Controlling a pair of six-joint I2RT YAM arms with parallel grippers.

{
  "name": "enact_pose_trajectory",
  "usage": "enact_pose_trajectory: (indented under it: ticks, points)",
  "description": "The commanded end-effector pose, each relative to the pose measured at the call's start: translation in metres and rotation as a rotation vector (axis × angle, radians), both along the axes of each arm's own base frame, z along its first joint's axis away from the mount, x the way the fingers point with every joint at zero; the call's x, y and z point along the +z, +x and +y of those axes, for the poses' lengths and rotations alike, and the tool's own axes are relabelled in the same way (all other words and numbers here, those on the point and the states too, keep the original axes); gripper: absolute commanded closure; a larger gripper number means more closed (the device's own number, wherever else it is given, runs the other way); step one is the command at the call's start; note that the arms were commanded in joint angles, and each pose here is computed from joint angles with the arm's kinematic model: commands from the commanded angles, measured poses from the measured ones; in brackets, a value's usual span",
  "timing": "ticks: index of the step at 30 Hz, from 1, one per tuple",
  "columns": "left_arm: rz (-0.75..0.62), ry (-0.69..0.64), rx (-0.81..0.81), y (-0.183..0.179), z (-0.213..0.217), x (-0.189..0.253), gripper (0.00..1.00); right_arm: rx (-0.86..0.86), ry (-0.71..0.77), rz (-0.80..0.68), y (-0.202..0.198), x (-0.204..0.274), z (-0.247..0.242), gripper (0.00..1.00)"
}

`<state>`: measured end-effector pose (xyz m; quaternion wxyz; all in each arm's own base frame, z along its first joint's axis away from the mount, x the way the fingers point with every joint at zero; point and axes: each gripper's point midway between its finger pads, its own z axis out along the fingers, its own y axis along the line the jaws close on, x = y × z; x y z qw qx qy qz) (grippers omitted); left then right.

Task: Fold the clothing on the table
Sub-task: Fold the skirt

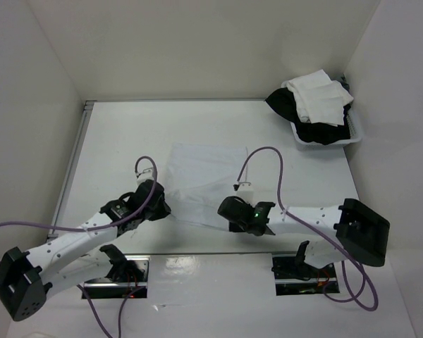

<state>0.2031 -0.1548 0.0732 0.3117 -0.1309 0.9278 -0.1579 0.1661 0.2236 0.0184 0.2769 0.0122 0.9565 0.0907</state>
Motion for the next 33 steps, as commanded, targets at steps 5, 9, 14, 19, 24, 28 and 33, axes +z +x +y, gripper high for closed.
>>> enact_pose_trajectory:
  ticks: [5, 9, 14, 19, 24, 28, 33]
  points:
    - [-0.084, -0.147, -0.010, -0.016, -0.004, 0.037, 1.00, 0.014, 0.067, -0.046, -0.037, 0.033, 0.012, 1.00]
    - [-0.141, -0.187, -0.005, -0.016, -0.001, 0.064, 1.00, -0.006, 0.092, -0.099, -0.032, 0.056, 0.006, 1.00]
    - [-0.136, -0.130, -0.012, -0.002, -0.007, 0.070, 1.00, -0.017, 0.136, -0.172, -0.018, 0.091, 0.004, 1.00]
    - [-0.169, -0.060, -0.012, 0.025, -0.015, 0.078, 1.00, -0.051, 0.145, -0.233, 0.007, 0.116, -0.006, 1.00]
    - [-0.259, -0.023, 0.007, 0.050, -0.019, 0.110, 1.00, -0.082, 0.144, -0.308, 0.040, 0.146, -0.024, 1.00]
    - [-0.305, 0.014, 0.013, 0.067, -0.022, 0.130, 1.00, -0.108, 0.148, -0.359, 0.075, 0.168, -0.041, 1.00]
    - [-0.348, 0.035, 0.021, 0.091, -0.027, 0.151, 1.00, -0.155, 0.139, -0.396, 0.113, 0.182, -0.070, 1.00]
